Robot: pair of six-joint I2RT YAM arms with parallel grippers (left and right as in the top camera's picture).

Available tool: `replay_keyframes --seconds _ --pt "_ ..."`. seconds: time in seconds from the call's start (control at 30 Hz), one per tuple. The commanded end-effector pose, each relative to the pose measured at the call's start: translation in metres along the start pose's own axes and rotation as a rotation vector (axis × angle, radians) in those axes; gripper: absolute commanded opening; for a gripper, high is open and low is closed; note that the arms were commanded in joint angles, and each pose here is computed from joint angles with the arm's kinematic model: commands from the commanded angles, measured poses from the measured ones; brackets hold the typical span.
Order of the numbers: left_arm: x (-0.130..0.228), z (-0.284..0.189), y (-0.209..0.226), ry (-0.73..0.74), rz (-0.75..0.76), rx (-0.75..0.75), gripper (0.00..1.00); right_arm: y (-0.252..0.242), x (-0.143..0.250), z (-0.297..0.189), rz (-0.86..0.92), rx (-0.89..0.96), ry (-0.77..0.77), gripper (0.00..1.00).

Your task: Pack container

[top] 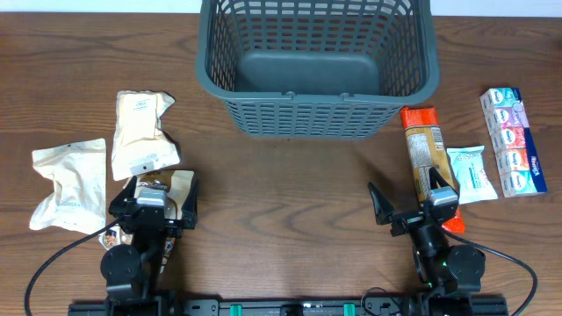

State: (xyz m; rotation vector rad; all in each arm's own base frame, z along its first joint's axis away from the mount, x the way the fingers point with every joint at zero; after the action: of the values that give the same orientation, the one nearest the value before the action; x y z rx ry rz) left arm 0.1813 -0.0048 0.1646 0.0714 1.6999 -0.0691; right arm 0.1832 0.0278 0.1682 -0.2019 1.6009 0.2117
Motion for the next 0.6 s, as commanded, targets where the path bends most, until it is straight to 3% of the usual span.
replay_keyframes --seconds 0.0,0.27,0.4,0.57 --pt "-0.001 0.002 -0.004 -0.035 -0.074 0.039 0.99 0.004 -0.008 -0.001 -0.029 -0.031 -0.041 0.99" --pt "-0.064 -0.018 -0.010 -0.167 -0.128 0.083 0.99 0.009 -0.070 -0.015 -0.130 -0.030 -0.207 0.99" --pt "-0.114 -0.032 -0.015 -0.229 -0.152 0.123 0.99 0.014 -0.114 -0.032 -0.159 -0.026 -0.307 0.99" --pt "-0.167 -0.038 -0.026 -0.169 -0.171 0.218 0.99 0.022 -0.170 -0.057 -0.186 -0.039 -0.426 0.99"
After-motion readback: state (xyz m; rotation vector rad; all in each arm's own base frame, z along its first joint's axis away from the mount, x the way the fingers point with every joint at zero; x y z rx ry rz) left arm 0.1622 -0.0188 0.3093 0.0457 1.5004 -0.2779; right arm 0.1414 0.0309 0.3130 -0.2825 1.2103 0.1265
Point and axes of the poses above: each gripper's point midway between its finger pads, its own z axis out along the fingers, its own y axis along the line the jaws close on, x = y × z, the point moved 6 cm from there along -z, back along the fingers, and after that the axes turned 5 degrees about -z, right-handed, at the moved point
